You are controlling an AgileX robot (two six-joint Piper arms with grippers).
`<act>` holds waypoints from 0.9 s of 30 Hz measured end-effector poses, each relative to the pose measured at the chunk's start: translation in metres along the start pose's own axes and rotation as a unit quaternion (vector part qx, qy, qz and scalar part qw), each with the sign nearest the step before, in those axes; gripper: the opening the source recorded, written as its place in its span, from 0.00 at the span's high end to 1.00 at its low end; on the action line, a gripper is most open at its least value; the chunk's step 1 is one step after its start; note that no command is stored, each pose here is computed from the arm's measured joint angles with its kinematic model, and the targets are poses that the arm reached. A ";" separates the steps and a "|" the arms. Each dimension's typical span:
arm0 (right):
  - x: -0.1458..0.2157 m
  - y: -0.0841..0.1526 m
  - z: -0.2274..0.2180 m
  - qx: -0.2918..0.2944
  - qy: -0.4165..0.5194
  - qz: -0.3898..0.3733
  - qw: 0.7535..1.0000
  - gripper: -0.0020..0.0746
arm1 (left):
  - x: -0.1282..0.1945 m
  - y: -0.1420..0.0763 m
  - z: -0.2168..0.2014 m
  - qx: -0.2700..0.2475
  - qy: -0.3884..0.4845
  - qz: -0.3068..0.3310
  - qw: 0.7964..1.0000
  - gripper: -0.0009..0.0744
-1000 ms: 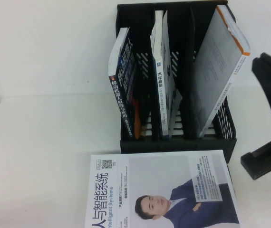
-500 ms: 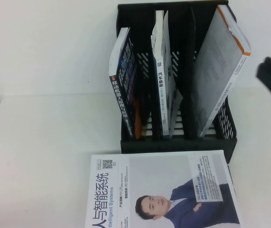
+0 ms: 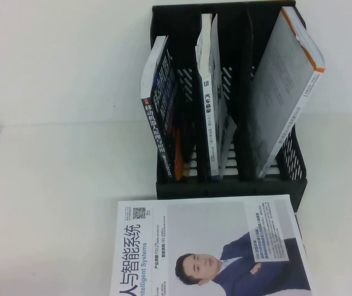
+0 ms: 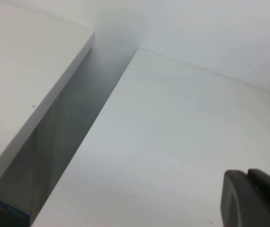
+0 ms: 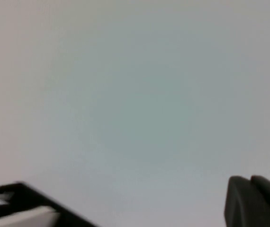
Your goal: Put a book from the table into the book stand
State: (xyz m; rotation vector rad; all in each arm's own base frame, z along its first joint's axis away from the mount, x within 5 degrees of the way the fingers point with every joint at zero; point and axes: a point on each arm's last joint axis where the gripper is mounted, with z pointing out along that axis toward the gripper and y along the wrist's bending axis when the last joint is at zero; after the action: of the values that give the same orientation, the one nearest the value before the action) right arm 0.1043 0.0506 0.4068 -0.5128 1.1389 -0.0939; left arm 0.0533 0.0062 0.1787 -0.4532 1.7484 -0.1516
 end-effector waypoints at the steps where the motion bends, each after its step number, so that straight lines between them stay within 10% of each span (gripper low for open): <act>1: 0.000 -0.007 -0.003 0.026 0.004 -0.010 1.000 0.98 | 0.000 0.000 0.000 0.000 0.000 0.000 1.000 0.99; 10: 0.004 -0.041 -0.048 0.190 0.007 -0.038 0.981 0.98 | 0.000 0.000 0.000 0.000 0.000 0.000 1.000 0.99; 27: 0.169 0.048 -0.124 0.155 0.271 0.150 0.938 0.98 | 0.000 0.000 0.000 0.000 0.000 0.000 1.000 0.99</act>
State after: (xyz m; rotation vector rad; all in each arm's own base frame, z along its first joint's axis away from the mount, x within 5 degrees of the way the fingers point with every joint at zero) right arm 0.0579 -0.0052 0.2042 -0.0173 1.6937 -0.1518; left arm 0.0533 0.0062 0.1787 -0.4532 1.7484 -0.1516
